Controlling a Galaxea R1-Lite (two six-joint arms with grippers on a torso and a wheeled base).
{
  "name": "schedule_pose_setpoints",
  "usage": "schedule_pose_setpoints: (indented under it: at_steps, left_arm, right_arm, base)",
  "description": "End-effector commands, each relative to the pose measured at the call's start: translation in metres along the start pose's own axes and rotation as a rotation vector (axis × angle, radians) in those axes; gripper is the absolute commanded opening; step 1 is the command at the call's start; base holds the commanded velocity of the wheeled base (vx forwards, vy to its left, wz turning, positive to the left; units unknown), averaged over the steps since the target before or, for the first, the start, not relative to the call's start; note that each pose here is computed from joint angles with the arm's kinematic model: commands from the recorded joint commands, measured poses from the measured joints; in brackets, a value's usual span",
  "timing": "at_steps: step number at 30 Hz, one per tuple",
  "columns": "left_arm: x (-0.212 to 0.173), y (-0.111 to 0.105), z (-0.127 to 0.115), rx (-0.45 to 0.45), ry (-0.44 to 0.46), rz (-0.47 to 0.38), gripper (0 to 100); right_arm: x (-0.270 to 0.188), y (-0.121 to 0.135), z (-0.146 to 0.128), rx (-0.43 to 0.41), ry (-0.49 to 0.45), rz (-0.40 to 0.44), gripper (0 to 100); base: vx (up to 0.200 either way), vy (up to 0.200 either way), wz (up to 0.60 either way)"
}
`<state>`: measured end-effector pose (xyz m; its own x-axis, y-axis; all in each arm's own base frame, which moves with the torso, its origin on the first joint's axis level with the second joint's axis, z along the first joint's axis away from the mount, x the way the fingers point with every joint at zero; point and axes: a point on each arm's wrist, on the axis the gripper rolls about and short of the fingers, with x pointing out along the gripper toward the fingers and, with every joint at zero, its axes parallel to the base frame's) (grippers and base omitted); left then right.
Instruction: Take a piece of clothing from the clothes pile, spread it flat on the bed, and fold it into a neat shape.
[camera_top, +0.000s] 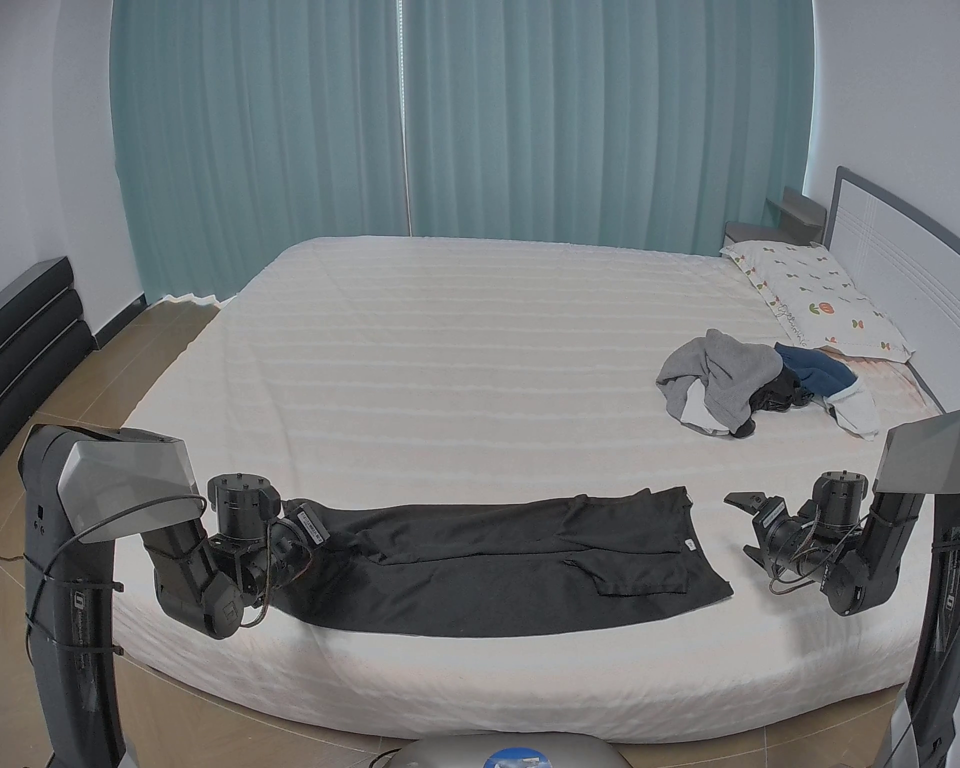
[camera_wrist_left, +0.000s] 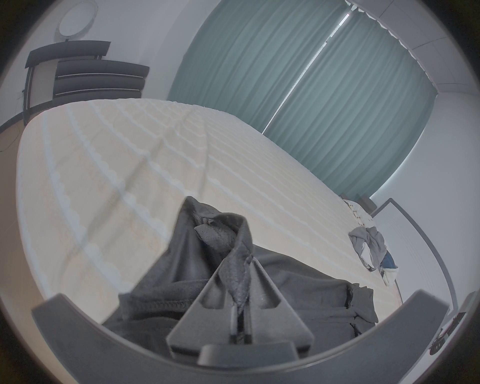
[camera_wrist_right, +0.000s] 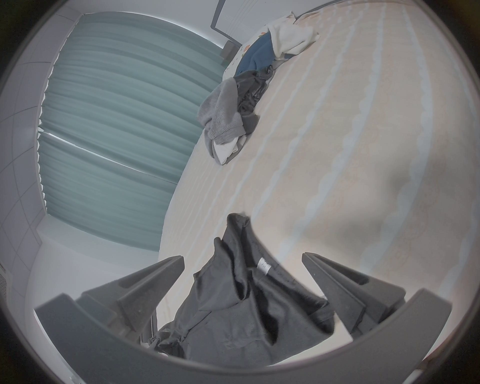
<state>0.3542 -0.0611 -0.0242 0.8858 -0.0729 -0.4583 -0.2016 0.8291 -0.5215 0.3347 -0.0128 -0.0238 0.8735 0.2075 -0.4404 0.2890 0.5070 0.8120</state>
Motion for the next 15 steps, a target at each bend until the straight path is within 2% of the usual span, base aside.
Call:
schedule_pose_setpoints:
  at_steps: [1,6,8,11,15]
  left_arm:
    - [-0.007,-0.015,0.011,0.002,-0.027,-0.020,0]
    - [-0.013,-0.041,0.018,0.024,-0.024,-0.013,0]
    - [-0.015,-0.057,0.020,0.039,-0.029,0.001,0]
    - [-0.018,-0.078,0.015,0.068,-0.002,0.007,0]
    - [-0.025,-0.109,0.005,0.105,0.042,-0.028,0]
  right_arm:
    - [0.000,-0.001,-0.002,0.000,0.004,-0.005,100]
    - [0.000,-0.001,-0.003,0.000,0.007,-0.006,100]
    - [-0.001,-0.002,-0.003,0.000,0.007,-0.008,100]
    - [0.000,-0.002,-0.003,-0.001,0.008,-0.009,100]
    - [0.000,-0.002,-0.003,-0.001,0.007,-0.008,100]
  base:
    - [0.000,-0.200,0.00]
    - [0.000,-0.200,0.00]
    - [0.000,-0.200,0.00]
    - [0.000,-0.200,0.00]
    - [0.000,-0.200,0.00]
